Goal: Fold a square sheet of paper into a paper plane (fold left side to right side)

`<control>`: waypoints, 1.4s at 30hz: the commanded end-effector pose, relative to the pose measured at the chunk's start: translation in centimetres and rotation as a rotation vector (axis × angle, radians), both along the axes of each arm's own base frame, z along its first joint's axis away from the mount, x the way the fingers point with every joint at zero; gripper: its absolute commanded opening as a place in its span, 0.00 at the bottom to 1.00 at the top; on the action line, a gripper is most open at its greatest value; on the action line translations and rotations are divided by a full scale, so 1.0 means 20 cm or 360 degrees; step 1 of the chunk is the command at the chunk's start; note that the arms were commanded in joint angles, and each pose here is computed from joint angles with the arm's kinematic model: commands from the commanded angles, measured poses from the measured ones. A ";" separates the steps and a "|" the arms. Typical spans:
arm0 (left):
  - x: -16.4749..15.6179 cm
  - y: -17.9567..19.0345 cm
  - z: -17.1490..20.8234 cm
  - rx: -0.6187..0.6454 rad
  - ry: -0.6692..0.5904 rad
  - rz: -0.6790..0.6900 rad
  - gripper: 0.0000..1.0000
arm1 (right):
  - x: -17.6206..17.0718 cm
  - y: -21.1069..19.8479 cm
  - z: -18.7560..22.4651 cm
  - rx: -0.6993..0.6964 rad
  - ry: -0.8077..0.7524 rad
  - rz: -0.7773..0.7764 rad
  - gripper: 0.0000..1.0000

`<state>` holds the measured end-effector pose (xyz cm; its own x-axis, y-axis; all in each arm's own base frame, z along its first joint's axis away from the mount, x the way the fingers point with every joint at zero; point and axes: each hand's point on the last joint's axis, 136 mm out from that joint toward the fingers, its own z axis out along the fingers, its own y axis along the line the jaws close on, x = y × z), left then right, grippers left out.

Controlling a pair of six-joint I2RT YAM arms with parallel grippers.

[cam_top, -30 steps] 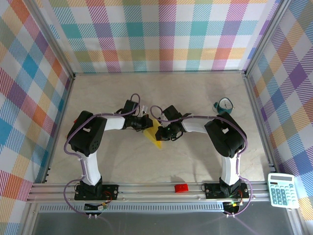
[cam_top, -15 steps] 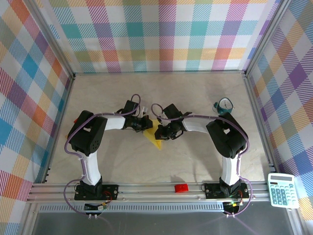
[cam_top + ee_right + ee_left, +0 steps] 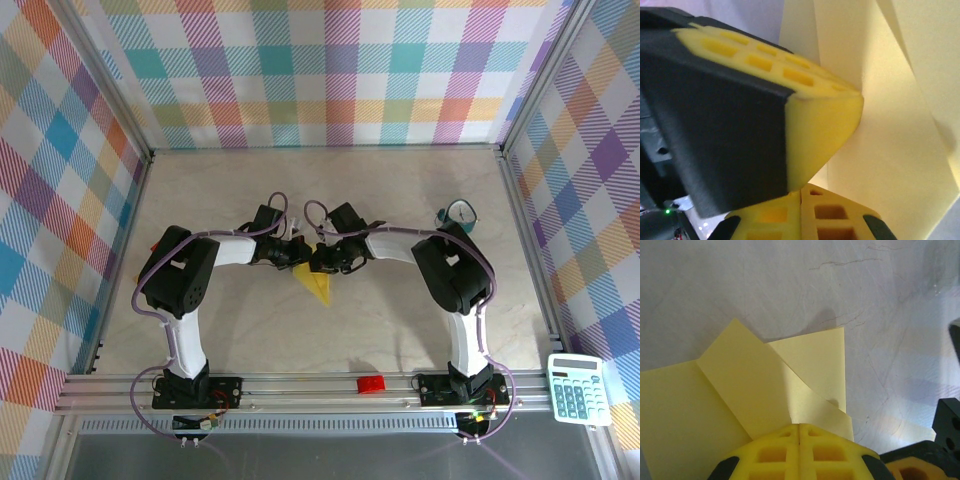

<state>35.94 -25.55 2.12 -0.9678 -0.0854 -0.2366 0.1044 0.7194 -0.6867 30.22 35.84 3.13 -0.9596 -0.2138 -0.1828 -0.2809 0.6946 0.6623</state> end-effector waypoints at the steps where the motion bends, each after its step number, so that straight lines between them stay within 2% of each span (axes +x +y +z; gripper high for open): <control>1: -0.10 0.08 -0.14 0.0160 0.0132 0.0036 0.00 | 0.00 -0.01 -0.05 -0.0049 0.0018 0.0016 0.00; 12: -0.09 0.11 -0.18 0.0204 0.0176 0.0080 0.00 | -0.13 -0.08 -0.13 -0.0158 0.0124 0.0050 0.00; 42: -0.09 0.13 -0.21 0.0241 0.0206 0.0103 0.00 | -0.40 -0.22 -0.13 -0.0252 0.0249 0.0086 0.00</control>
<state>36.02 -25.45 2.08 -0.9684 -0.0943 -0.2308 0.0922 0.7245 -0.6831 25.20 33.07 1.73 -0.9599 -0.2601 -0.1042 -0.2675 0.7402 0.6169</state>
